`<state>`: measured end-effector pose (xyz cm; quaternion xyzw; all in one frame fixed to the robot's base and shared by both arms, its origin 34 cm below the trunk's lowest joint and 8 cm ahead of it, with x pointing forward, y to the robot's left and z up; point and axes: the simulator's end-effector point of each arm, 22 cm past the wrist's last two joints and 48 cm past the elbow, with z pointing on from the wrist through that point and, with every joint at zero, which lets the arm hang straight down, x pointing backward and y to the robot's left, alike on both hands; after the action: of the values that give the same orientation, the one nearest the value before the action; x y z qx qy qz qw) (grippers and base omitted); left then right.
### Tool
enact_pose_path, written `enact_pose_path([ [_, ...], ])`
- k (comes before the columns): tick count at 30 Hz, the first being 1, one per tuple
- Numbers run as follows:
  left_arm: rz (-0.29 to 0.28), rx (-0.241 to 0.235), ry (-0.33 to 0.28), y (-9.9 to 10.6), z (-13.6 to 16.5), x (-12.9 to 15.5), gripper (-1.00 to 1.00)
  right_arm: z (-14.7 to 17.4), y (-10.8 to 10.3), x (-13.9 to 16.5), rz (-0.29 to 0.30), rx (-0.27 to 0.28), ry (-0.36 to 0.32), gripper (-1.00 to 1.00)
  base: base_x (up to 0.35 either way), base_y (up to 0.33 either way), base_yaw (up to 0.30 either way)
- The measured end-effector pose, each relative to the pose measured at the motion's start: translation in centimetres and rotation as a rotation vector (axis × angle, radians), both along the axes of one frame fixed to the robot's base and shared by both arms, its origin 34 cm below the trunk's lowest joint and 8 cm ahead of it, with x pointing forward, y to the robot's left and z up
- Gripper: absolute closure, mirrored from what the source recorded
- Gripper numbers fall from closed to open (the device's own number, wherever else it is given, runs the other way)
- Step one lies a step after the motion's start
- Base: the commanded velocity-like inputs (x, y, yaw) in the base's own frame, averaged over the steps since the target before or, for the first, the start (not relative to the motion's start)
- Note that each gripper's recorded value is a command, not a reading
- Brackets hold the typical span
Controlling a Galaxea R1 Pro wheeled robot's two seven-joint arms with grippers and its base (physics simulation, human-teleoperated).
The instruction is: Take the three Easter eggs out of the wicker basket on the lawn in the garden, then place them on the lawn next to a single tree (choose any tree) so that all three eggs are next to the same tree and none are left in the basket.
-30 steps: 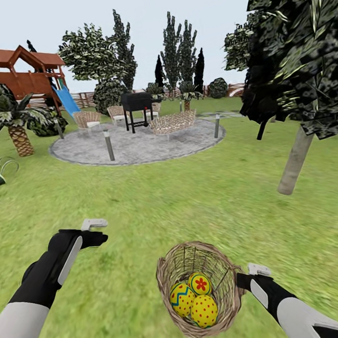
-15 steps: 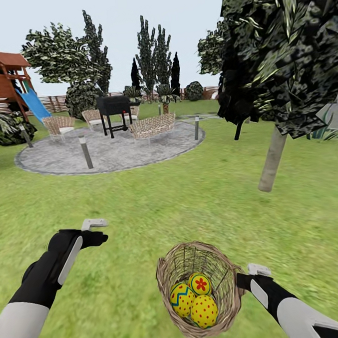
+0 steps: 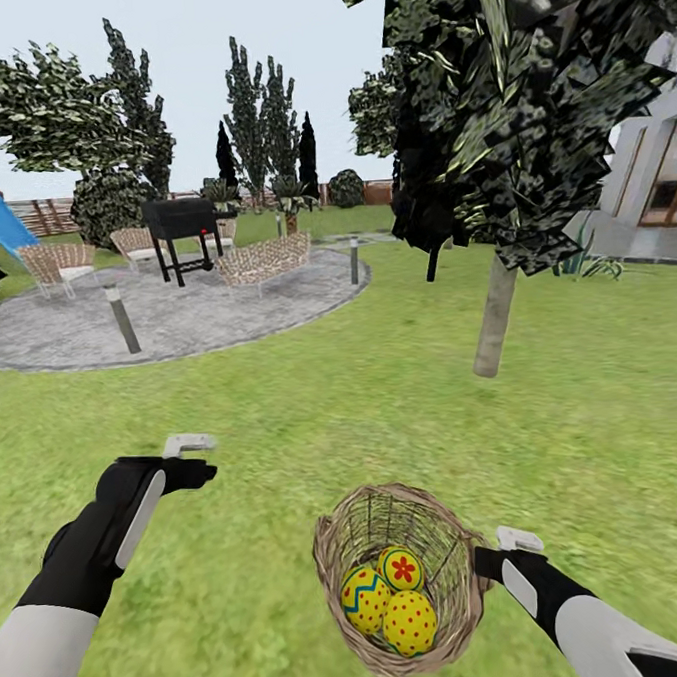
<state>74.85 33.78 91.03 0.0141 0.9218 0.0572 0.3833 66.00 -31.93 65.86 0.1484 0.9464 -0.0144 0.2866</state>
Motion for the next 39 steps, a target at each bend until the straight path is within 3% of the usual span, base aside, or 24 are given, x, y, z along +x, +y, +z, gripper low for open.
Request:
enact_pose_path([
  [18, 0.003, -0.003, -0.018, 0.1, 1.0, 0.1, -1.00, 0.6, -0.3, 0.2, 0.007, -0.008, -0.012, 1.00, 0.017, 0.005, -0.253],
  [39, 0.009, 0.002, -0.015, 0.3, 0.9, 0.0, -1.00, 0.6, 0.6, 0.3, 0.020, -0.005, -0.013, 1.00, 0.208, 0.213, 0.055],
])
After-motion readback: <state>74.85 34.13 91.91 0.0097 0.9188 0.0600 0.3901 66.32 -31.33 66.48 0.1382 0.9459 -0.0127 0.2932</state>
